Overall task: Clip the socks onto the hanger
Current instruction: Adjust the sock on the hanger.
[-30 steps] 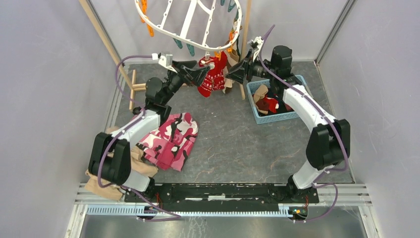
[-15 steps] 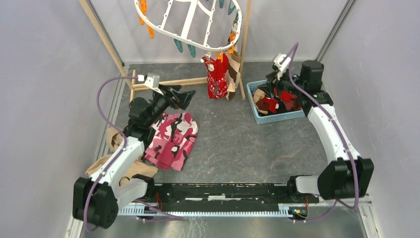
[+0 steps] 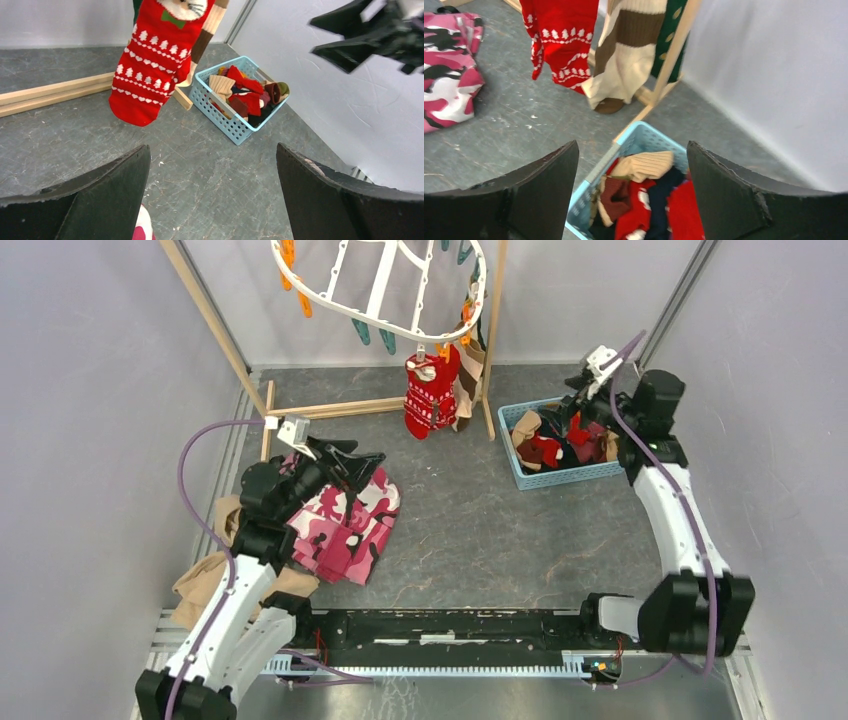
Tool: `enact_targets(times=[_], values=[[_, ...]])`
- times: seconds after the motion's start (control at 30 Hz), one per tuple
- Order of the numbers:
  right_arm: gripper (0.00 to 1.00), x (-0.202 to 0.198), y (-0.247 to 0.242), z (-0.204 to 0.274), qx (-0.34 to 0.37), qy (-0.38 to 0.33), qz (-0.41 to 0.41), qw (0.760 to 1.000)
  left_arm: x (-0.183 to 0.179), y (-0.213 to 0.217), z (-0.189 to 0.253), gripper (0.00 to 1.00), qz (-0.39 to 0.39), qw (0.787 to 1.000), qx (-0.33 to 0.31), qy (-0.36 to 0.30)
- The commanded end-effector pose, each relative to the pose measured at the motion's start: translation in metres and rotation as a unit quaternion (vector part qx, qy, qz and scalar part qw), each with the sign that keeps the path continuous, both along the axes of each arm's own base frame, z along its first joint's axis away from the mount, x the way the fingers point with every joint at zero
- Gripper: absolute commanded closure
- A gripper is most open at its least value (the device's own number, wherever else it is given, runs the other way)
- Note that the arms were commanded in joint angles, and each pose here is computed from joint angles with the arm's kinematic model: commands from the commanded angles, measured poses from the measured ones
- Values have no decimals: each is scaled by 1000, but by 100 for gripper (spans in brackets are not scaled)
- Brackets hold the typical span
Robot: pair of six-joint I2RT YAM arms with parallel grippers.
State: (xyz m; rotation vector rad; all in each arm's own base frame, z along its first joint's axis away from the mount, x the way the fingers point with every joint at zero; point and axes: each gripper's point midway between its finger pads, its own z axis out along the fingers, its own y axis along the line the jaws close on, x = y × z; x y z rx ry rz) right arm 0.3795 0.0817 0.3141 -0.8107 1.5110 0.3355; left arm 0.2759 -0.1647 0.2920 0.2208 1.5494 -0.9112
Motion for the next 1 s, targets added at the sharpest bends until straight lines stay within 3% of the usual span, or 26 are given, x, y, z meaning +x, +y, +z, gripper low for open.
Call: enact_targets(times=[0.0,0.17,0.33,0.43,0.53,0.77,0.97], values=[[19,34,30,-11,82,35,12,996,-17,5,1,0,1,1000,6,10],[52,83,80,-24,116,45,-31,992,-32,15,0,0,21,1000,5,4],[64,128,132,-45,151,76,-44,985,-42,17,0,0,24,1000,-12,8],[63,131,171,-55,159,95,28,982,-48,20,0,0,30,999,-13,8],[63,96,210,-60,152,115,150,970,-52,24,1,0,38,999,-11,0],[53,20,221,-54,83,67,289,951,-50,22,6,0,33,999,-22,-14],[27,-3,201,-49,-7,65,292,954,-46,12,15,0,7,999,-31,-22]])
